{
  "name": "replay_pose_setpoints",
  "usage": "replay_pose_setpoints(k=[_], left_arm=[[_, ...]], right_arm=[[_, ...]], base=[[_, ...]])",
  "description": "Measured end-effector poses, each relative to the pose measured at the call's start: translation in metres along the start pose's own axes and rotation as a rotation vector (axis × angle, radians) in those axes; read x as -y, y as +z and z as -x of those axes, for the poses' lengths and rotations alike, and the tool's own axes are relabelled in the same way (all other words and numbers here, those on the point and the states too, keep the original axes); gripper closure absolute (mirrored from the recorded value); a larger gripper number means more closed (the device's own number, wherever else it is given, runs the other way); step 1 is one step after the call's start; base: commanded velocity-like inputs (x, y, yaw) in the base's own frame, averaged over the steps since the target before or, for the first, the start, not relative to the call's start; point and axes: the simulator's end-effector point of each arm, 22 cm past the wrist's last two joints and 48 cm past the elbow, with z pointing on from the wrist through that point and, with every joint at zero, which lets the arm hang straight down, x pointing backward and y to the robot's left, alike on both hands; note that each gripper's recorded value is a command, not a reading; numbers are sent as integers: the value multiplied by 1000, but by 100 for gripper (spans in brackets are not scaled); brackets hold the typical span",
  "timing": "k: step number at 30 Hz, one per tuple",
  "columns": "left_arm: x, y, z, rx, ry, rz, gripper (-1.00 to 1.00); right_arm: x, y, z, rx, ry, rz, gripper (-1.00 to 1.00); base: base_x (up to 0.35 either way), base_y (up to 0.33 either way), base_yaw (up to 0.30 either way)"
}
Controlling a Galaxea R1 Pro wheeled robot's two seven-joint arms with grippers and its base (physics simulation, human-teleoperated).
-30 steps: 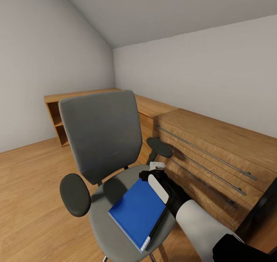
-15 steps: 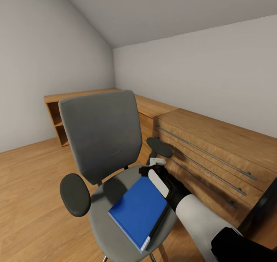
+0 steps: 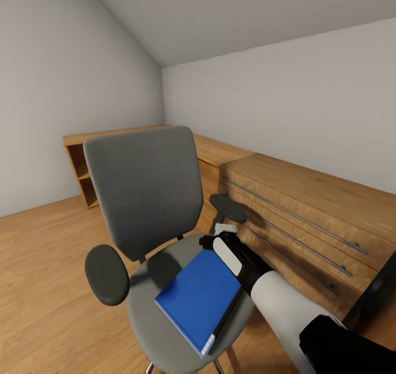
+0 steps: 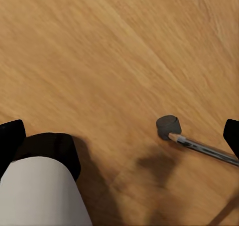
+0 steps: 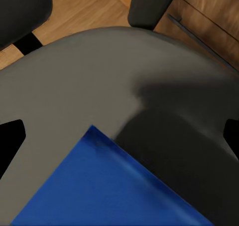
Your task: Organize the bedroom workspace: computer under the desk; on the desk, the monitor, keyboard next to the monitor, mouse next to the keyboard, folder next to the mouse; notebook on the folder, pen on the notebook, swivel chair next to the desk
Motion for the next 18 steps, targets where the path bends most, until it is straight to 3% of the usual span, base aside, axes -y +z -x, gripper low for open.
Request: replay_pose_setpoints(k=[10, 18], left_arm=[[-13, 18, -6, -2, 1, 1, -100], [-13, 19, -6, -2, 2, 0, -100]], right_arm=[[4, 12, -19, -2, 3, -1, -100], [4, 12, -19, -3, 3, 0, -100]], base=[[0, 0, 0], [0, 0, 0]])
